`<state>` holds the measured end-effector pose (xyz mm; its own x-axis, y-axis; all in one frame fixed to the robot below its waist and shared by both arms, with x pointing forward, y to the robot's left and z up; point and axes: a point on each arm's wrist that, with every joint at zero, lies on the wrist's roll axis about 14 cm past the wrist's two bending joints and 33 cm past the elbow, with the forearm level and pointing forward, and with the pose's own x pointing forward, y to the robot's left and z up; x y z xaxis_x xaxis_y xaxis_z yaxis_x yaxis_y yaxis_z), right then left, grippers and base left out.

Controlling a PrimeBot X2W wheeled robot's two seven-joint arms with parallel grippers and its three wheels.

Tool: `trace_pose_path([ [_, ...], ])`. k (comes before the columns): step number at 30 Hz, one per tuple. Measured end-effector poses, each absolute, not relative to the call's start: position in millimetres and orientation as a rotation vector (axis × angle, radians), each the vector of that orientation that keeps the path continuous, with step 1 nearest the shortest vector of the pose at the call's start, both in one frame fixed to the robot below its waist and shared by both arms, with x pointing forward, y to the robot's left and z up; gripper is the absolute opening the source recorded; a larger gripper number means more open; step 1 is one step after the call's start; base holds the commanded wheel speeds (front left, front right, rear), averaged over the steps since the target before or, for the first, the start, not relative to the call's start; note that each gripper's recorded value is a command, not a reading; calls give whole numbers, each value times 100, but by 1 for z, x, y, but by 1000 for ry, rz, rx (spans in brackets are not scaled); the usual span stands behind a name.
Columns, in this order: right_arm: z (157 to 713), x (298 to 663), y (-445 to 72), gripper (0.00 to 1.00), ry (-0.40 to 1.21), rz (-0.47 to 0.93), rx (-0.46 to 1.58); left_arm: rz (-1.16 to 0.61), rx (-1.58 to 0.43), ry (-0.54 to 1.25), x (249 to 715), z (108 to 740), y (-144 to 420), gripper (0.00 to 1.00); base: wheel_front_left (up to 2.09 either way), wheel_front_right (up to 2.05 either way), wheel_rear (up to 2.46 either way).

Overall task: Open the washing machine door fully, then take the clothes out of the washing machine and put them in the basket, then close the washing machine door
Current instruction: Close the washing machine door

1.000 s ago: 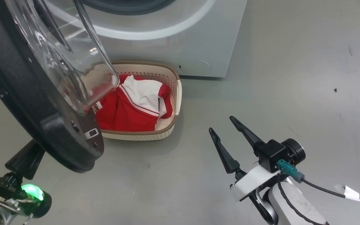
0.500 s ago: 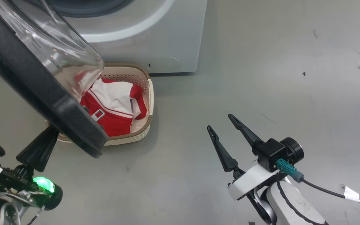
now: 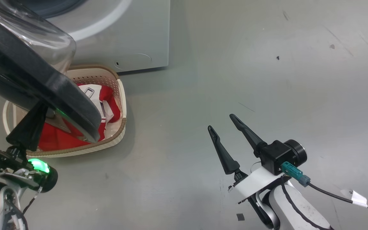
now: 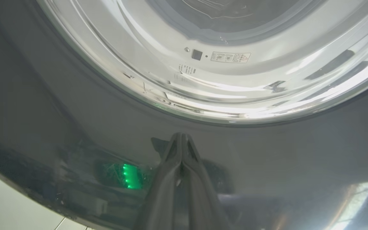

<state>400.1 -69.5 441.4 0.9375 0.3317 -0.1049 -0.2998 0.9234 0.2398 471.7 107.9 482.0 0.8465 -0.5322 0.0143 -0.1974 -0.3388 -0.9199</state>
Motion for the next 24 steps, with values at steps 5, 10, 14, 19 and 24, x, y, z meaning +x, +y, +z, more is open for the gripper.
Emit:
trace_pose_path([
  [5,441,400,-84,100,147,277,222,-361,-1930,534,492,479,95,0,0,0,0],
  [10,439,398,-96,100,152,235,219,-343,-1919,537,509,473,81,0,0,0,0],
  [14,439,396,-104,100,156,206,218,-340,-1923,553,517,469,67,0,0,0,0],
  [19,441,394,-112,100,152,176,214,-340,-1926,563,528,468,50,0,0,0,0],
  [24,440,392,-118,100,156,153,213,-329,-1916,556,542,468,37,0,0,0,0],
])
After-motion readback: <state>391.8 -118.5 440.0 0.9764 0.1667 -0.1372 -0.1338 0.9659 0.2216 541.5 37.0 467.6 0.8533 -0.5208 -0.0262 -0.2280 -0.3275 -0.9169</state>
